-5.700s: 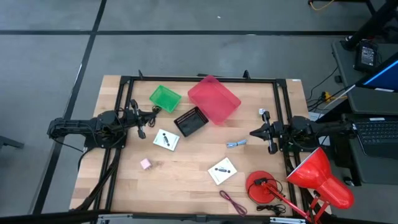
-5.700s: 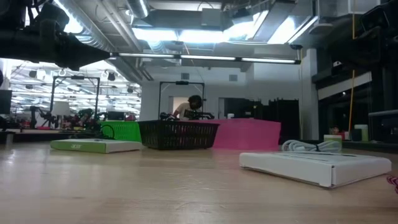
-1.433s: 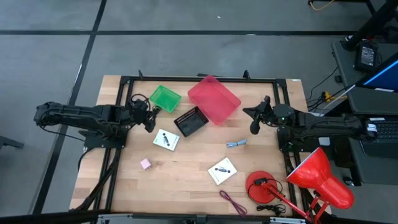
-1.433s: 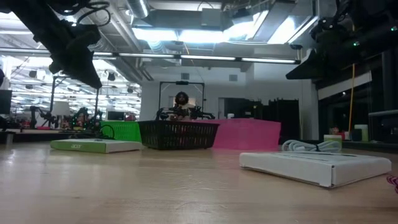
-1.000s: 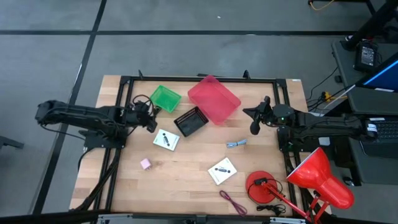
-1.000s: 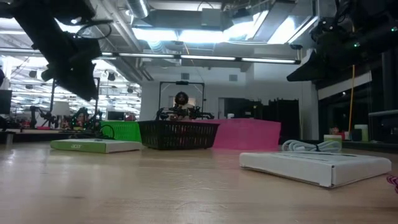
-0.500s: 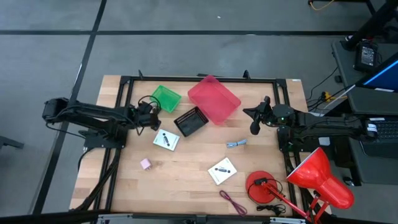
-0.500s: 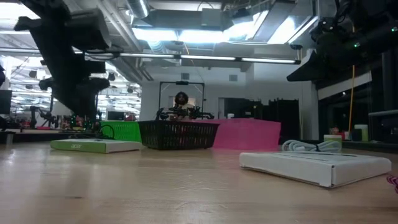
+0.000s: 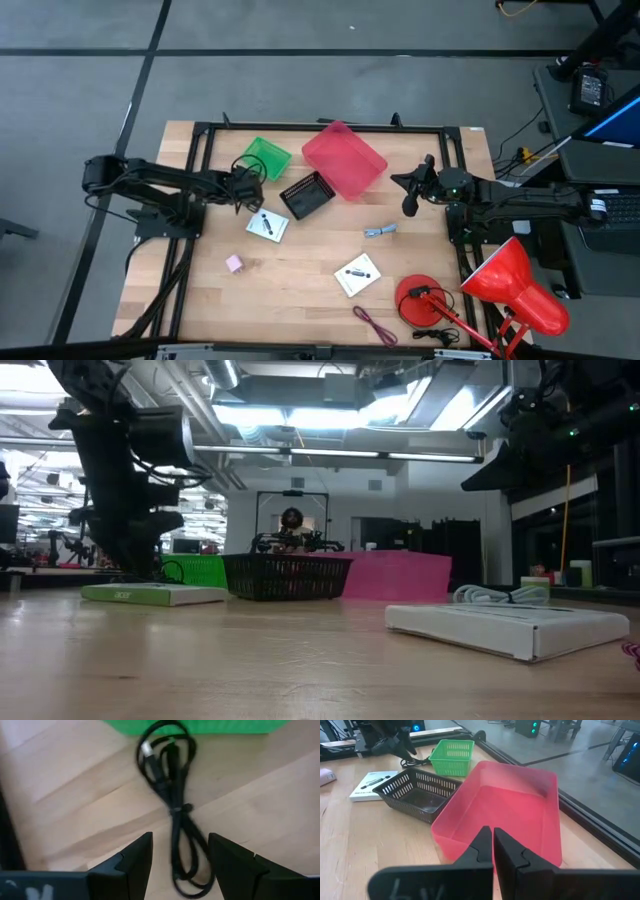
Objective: Pick and place items into bin
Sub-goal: Put the black charger cable into the green bin
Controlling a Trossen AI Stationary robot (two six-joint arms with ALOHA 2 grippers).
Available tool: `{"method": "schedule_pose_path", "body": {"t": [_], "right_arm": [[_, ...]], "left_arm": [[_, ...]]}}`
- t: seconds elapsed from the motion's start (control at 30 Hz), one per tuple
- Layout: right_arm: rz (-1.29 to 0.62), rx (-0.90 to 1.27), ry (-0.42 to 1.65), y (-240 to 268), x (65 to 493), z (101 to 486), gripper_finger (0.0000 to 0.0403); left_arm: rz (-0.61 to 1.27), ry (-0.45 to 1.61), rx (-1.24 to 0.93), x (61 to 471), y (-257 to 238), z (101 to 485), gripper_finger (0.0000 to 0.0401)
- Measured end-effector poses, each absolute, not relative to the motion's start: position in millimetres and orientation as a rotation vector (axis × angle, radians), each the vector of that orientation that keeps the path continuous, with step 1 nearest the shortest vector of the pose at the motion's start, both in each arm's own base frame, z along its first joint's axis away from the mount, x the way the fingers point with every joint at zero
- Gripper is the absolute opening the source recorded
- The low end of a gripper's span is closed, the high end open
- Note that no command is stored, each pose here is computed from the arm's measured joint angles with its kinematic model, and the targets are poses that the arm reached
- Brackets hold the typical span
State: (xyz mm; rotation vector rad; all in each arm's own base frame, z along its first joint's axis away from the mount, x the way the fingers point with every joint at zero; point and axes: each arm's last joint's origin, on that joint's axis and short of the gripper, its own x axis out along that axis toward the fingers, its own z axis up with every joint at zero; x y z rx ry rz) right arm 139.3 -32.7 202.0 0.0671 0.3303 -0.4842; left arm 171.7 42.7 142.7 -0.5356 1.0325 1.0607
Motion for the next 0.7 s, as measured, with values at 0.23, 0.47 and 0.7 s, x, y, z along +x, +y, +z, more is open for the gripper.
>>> {"method": "schedule_pose_path", "body": {"t": [0.23,0.47,0.7], "right_arm": [[-0.484,0.067,0.331,-32.7,139.3,202.0,0.0],[-0.484,0.067,0.331,-32.7,139.3,202.0,0.0],[-0.484,0.067,0.331,-32.7,139.2,202.0,0.0]], "left_arm": [[1.023,1.072,-0.525,177.6,43.0,134.8,0.0185],[1.049,1.13,-0.501,179.1,49.0,125.9,0.0183],[0.989,1.184,-0.449,179.5,50.0,123.6,0.0124]]}}
